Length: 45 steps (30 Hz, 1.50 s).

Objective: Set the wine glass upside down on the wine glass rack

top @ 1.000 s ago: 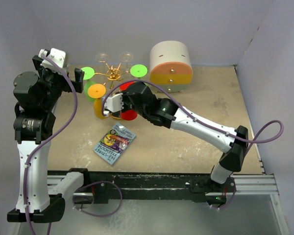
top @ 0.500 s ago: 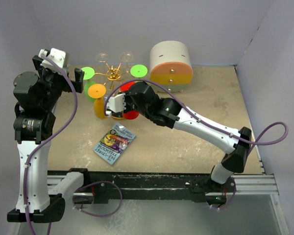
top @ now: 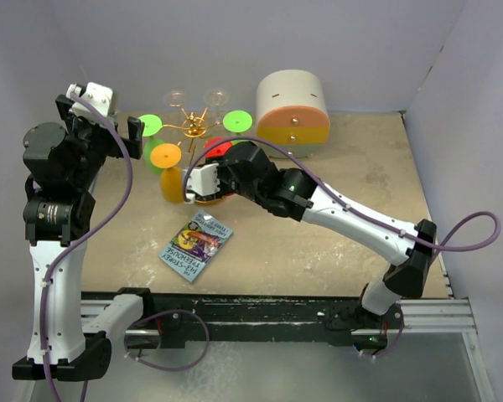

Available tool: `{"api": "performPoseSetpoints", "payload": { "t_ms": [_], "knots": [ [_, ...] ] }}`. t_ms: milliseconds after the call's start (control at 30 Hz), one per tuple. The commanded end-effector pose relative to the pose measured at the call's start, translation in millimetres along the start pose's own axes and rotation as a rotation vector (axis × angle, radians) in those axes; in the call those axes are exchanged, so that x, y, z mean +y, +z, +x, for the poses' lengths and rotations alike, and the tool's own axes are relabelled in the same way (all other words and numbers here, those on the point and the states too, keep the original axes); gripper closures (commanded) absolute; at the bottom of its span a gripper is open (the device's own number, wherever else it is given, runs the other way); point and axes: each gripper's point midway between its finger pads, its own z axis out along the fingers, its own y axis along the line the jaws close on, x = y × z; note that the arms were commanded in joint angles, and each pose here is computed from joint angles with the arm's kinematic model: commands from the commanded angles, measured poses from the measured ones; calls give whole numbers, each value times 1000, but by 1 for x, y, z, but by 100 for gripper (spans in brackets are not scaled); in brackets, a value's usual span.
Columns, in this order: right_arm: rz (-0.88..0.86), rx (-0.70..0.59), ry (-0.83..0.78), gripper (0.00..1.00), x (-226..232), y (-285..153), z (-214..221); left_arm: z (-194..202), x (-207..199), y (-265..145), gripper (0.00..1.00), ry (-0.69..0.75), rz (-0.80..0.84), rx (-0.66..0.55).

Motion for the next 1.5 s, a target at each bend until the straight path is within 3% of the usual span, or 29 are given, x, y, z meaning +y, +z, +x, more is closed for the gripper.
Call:
{"api": "performPoseSetpoints", "payload": {
  "t_ms": [0,167,433,533,567,667,933,1300,1467],
  "knots": [
    [28,-88,100,56,-19,-37,-10,-5,2,3,1,19,3,-24],
    [-1,-141,191,47,-22,-56,-8,6,-3,10,1,19,32,7],
    [235,-140,648,31,-86,-93,86,26,-12,27,1,45,98,58],
    [456,-111,831,5,-113,-128,135,26,-15,32,1,40,113,47],
    [531,-115,886,1,-122,-141,149,24,-15,32,1,33,111,39],
    [701,-95,1020,0,-129,-173,188,21,-12,30,1,16,88,15],
    [851,-4,1059,0,-107,-205,242,22,-21,16,1,11,98,-73],
    [866,-12,974,0,-119,-252,225,23,-14,2,1,-42,26,-99],
    [827,64,979,0,-106,-262,228,16,-18,-2,1,-91,50,-55]
  ]
}}
